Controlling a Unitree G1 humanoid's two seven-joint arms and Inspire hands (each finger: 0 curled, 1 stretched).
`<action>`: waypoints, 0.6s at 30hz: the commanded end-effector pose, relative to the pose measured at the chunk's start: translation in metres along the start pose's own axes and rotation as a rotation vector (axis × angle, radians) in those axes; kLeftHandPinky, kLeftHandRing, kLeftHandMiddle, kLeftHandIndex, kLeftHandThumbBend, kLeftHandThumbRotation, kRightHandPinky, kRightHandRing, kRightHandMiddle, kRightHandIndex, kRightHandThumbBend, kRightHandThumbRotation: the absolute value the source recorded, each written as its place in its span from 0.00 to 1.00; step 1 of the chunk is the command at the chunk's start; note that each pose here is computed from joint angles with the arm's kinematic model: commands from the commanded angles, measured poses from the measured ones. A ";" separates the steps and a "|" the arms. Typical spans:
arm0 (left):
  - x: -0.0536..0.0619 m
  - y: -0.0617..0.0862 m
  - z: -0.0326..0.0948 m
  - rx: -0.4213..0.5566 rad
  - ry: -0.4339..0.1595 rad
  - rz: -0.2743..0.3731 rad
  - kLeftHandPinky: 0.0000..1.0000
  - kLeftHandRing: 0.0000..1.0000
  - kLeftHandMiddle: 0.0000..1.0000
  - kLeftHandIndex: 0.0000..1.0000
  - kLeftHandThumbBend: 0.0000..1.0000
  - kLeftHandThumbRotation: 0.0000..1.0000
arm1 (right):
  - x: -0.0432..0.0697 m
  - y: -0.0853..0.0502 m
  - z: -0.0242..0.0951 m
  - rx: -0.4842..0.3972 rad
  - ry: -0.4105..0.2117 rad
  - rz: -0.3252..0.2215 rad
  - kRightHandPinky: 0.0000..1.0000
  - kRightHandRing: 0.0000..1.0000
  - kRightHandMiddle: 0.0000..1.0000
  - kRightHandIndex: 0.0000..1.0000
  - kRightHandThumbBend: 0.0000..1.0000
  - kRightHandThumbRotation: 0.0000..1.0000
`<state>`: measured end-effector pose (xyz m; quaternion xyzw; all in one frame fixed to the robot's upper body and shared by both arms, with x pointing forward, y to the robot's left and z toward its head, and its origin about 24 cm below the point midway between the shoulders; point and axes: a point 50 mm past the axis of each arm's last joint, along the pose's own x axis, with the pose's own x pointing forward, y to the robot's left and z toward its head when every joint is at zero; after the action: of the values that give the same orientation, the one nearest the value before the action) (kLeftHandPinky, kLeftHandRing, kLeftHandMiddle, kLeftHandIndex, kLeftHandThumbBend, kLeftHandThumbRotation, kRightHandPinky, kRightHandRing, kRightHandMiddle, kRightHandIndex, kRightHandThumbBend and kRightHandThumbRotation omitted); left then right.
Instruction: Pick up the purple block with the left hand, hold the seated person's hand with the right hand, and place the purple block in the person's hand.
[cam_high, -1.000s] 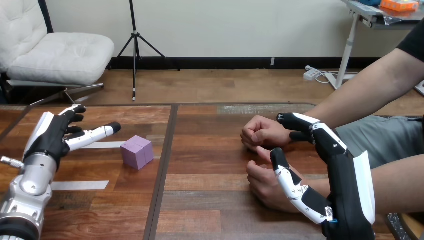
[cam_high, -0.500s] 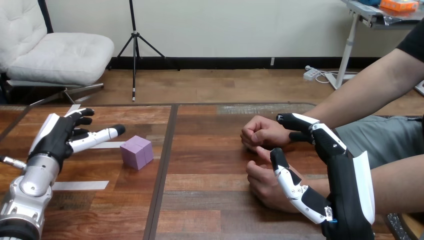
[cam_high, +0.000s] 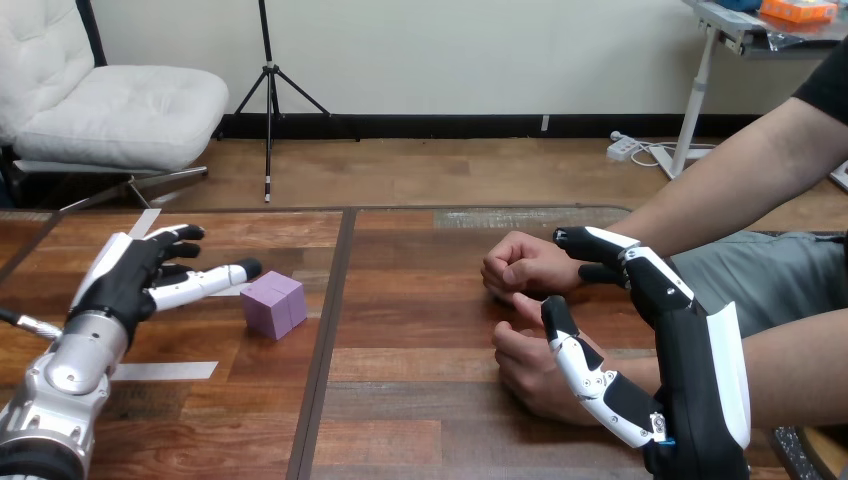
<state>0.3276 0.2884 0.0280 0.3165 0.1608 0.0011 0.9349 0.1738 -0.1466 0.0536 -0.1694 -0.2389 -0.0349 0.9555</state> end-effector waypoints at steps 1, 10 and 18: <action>0.007 -0.002 0.026 0.000 -0.093 -0.011 0.70 0.82 0.86 0.86 1.00 0.50 | 0.015 -0.002 0.006 -0.006 -0.074 -0.014 0.69 0.74 0.74 0.71 0.36 0.22; 0.009 -0.010 0.032 0.048 -0.101 -0.033 0.70 0.83 0.88 0.88 1.00 0.51 | 0.015 -0.002 0.005 0.005 -0.078 -0.020 0.69 0.74 0.74 0.70 0.37 0.22; 0.011 -0.019 0.037 0.109 -0.101 -0.042 0.72 0.85 0.89 0.90 1.00 0.52 | 0.015 -0.001 0.005 0.009 -0.079 -0.020 0.68 0.74 0.73 0.70 0.37 0.21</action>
<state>0.3301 0.2696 0.0195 0.3425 0.1689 -0.0364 0.9235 0.1737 -0.1466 0.0527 -0.1704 -0.2385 -0.0339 0.9555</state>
